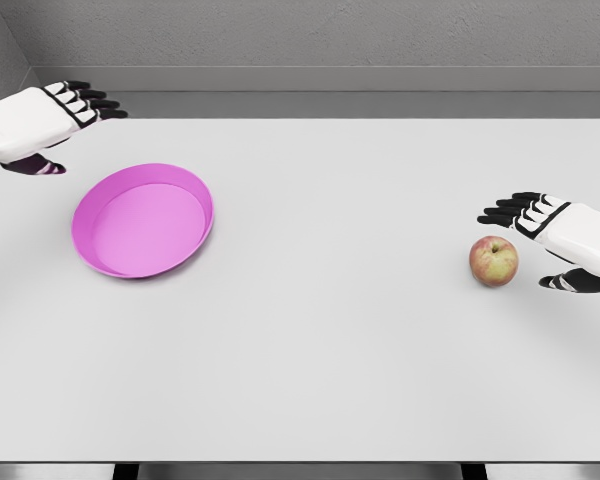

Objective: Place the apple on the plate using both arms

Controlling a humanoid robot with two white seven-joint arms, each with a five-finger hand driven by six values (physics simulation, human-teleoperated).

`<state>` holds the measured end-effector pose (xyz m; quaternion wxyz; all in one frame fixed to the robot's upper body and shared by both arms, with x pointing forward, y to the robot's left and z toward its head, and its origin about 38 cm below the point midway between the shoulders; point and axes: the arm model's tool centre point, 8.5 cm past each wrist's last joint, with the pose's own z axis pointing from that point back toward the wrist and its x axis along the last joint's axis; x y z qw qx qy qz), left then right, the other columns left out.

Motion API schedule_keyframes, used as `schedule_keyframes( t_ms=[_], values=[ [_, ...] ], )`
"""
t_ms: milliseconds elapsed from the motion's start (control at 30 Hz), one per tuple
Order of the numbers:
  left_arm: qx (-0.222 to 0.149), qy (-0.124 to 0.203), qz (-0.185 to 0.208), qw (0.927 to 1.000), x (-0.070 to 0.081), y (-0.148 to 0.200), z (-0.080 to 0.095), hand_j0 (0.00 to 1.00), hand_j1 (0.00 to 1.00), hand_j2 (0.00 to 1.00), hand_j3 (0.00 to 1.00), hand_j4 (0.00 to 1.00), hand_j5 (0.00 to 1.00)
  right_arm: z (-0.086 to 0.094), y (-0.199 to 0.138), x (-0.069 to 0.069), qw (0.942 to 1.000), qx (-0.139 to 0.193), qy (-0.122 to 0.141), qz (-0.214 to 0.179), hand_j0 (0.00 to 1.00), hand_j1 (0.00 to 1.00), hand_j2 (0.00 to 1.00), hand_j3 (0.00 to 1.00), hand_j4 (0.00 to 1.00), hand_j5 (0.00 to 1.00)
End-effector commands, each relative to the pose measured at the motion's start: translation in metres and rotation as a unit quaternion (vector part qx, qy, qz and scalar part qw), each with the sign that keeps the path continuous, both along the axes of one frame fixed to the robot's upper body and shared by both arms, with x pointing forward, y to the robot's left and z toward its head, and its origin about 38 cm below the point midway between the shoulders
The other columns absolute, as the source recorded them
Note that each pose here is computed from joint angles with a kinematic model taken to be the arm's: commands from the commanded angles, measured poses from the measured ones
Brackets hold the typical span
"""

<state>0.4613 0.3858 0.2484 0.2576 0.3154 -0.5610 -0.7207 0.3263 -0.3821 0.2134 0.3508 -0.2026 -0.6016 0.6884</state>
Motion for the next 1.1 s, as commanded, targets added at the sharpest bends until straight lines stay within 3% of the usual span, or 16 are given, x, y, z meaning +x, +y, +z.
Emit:
schedule_keyframes(
  t_ms=[0, 233, 333, 433, 600, 700, 767, 1067],
  values=[
    [-0.002, 0.0, 0.002, 1.0, 0.0, 0.002, 0.001, 1.0, 1.0, 1.0, 1.0, 1.0, 1.0, 0.001, 0.0, 0.0, 1.0, 0.001, 0.0, -0.001, 1.0, 1.0, 1.0, 1.0, 1.0, 1.0],
    [0.0, 0.001, 0.002, 1.0, 0.0, 0.002, 0.001, 1.0, 1.0, 1.0, 1.0, 1.0, 1.0, -0.002, -0.002, 0.002, 0.9998, -0.003, 0.009, -0.015, 1.0, 1.0, 1.0, 1.0, 1.0, 1.0],
    [0.0, 0.0, 0.002, 1.0, 0.0, 0.002, 0.002, 1.0, 1.0, 1.0, 1.0, 1.0, 1.0, -0.01, -0.01, 0.007, 0.9944, -0.067, 0.067, -0.048, 1.0, 1.0, 1.0, 1.0, 1.0, 1.0],
    [0.008, -0.001, 0.009, 0.9999, -0.003, 0.01, 0.005, 1.0, 1.0, 1.0, 1.0, 1.0, 1.0, -0.009, -0.014, 0.014, 0.9846, -0.112, 0.117, -0.066, 1.0, 1.0, 1.0, 1.0, 1.0, 1.0],
    [0.009, -0.001, 0.008, 0.9999, -0.003, 0.01, 0.005, 1.0, 1.0, 1.0, 1.0, 1.0, 1.0, -0.004, 0.0, 0.031, 0.9784, -0.13, 0.143, -0.071, 1.0, 1.0, 1.0, 1.0, 1.0, 1.0],
    [0.009, -0.002, 0.007, 0.9999, -0.003, 0.01, 0.006, 1.0, 1.0, 1.0, 1.0, 1.0, 1.0, -0.014, 0.035, 0.047, 0.9769, -0.133, 0.159, -0.053, 1.0, 1.0, 1.0, 1.0, 1.0, 1.0],
    [0.009, -0.001, 0.007, 0.9999, -0.003, 0.01, 0.006, 1.0, 1.0, 1.0, 1.0, 1.0, 1.0, -0.023, 0.048, 0.05, 0.9716, -0.142, 0.182, -0.051, 1.0, 1.0, 1.0, 1.0, 1.0, 1.0],
    [0.009, -0.001, 0.007, 0.9999, -0.003, 0.01, 0.006, 1.0, 1.0, 1.0, 1.0, 1.0, 1.0, -0.022, 0.052, 0.053, 0.9722, -0.14, 0.18, -0.052, 1.0, 1.0, 1.0, 1.0, 1.0, 1.0]
  ],
)
